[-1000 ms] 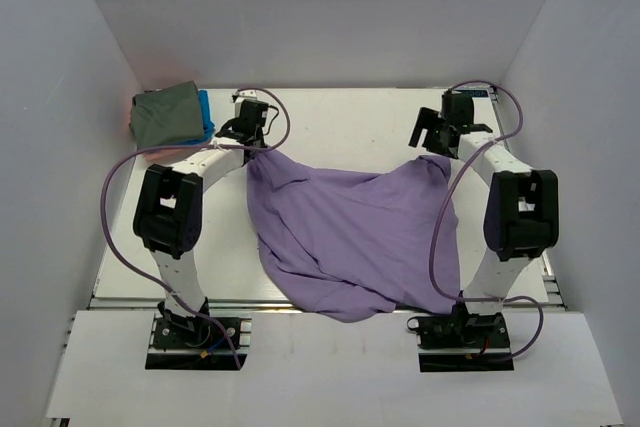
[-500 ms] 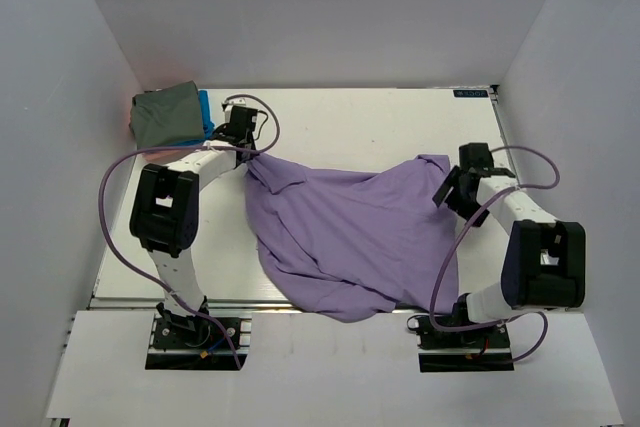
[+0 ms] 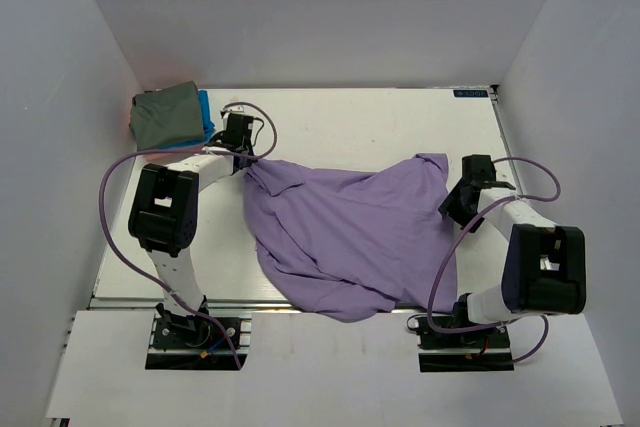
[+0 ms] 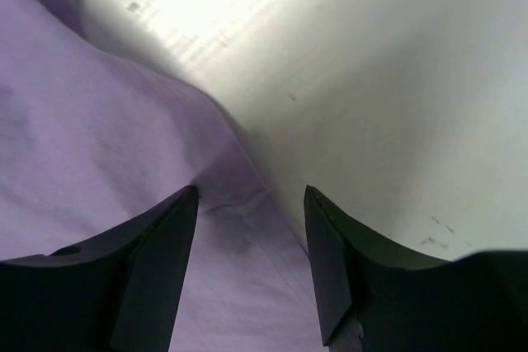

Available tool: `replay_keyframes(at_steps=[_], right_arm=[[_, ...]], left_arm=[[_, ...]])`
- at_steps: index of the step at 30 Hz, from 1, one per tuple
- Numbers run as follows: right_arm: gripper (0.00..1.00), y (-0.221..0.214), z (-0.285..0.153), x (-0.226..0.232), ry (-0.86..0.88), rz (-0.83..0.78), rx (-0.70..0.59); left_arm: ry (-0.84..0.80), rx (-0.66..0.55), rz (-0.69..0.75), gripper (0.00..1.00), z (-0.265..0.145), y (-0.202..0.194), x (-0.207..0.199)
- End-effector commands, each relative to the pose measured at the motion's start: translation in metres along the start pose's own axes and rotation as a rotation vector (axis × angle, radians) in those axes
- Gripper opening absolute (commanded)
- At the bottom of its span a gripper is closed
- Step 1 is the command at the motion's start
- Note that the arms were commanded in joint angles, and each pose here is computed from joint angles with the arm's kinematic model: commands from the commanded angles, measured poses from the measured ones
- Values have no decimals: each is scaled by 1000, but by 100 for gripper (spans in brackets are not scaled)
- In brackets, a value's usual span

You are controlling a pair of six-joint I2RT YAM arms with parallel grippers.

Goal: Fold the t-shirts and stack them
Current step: Flatten out the tshirt

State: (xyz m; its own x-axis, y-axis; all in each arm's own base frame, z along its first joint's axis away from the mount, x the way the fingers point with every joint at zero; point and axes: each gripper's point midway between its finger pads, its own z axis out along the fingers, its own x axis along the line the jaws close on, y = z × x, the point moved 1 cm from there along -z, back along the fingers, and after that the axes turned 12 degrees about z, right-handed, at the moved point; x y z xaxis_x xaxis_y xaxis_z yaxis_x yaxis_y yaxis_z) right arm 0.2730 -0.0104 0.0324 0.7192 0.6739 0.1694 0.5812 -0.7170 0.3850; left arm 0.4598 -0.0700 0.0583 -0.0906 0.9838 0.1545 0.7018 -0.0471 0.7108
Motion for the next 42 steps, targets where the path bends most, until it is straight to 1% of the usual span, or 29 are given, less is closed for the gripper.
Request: replay_keyframes(at_steps=[1, 2, 5, 6, 9, 10, 12, 13, 17, 20, 24, 25, 27, 29, 31, 32, 33, 35, 36, 37, 38, 39, 42], right_arm=[[60, 13, 6, 21, 94, -33, -46], [60, 12, 9, 25, 118, -48, -38], [60, 9, 12, 32, 155, -52, -24], [52, 9, 14, 33, 157, -51, -25], [41, 7, 16, 31, 147, -54, -17], [31, 4, 17, 31, 151, -55, -5], [16, 5, 14, 31, 157, -53, -7], [0, 4, 13, 30, 156, -50, -6], [0, 12, -2, 33, 174, -43, -39], [0, 20, -23, 35, 196, -52, -68], [0, 42, -55, 42, 238, -52, -159], [0, 49, -70, 45, 272, -51, -196], [0, 65, -92, 54, 319, -45, -257], [0, 87, -126, 60, 376, -21, -364], [0, 114, -169, 67, 433, 10, -483], [0, 120, -178, 67, 436, 18, -512], [0, 136, -206, 71, 465, 39, -574], [0, 148, -225, 67, 457, 60, -636], [0, 153, -232, 64, 447, 72, -653], [0, 165, -258, 68, 478, 84, -704], [0, 169, -266, 67, 479, 91, -720], [0, 176, -288, 67, 499, 100, -756], [0, 183, -324, 68, 560, 103, -811]], left_arm=[[-25, -57, -9, 0, -9, 15, 2], [-27, -74, -14, 0, -11, 21, 2], [-35, -64, -11, 0, -11, 16, 1], [-35, -64, -11, 0, -11, 16, 1], [-55, -62, -11, 0, -11, 16, -3], [-64, -51, -7, 0, -9, 12, -5], [-63, -42, -4, 0, -8, 8, -5], [-72, -41, -4, 0, -8, 7, -6], [-75, -60, -10, 0, -14, 14, -5], [-77, -77, -15, 0, -22, 21, -3], [-82, -128, -22, 0, -43, 38, 3], [-86, -166, -34, 0, -56, 51, 6], [-61, -195, -36, 0, -70, 60, 15], [-68, -295, -45, 0, -102, 92, 23], [-45, -347, -68, 0, -126, 108, 34], [-48, -409, -77, 0, -153, 126, 42], [-34, -448, -84, 0, -167, 136, 49], [-15, -520, -106, 0, -199, 154, 63], [-4, -577, -111, 0, -226, 163, 74], [3, -607, -126, 0, -242, 169, 80], [22, -648, -140, 0, -262, 179, 90], [22, -704, -152, 0, -292, 187, 100], [37, -776, -180, 0, -333, 194, 117]])
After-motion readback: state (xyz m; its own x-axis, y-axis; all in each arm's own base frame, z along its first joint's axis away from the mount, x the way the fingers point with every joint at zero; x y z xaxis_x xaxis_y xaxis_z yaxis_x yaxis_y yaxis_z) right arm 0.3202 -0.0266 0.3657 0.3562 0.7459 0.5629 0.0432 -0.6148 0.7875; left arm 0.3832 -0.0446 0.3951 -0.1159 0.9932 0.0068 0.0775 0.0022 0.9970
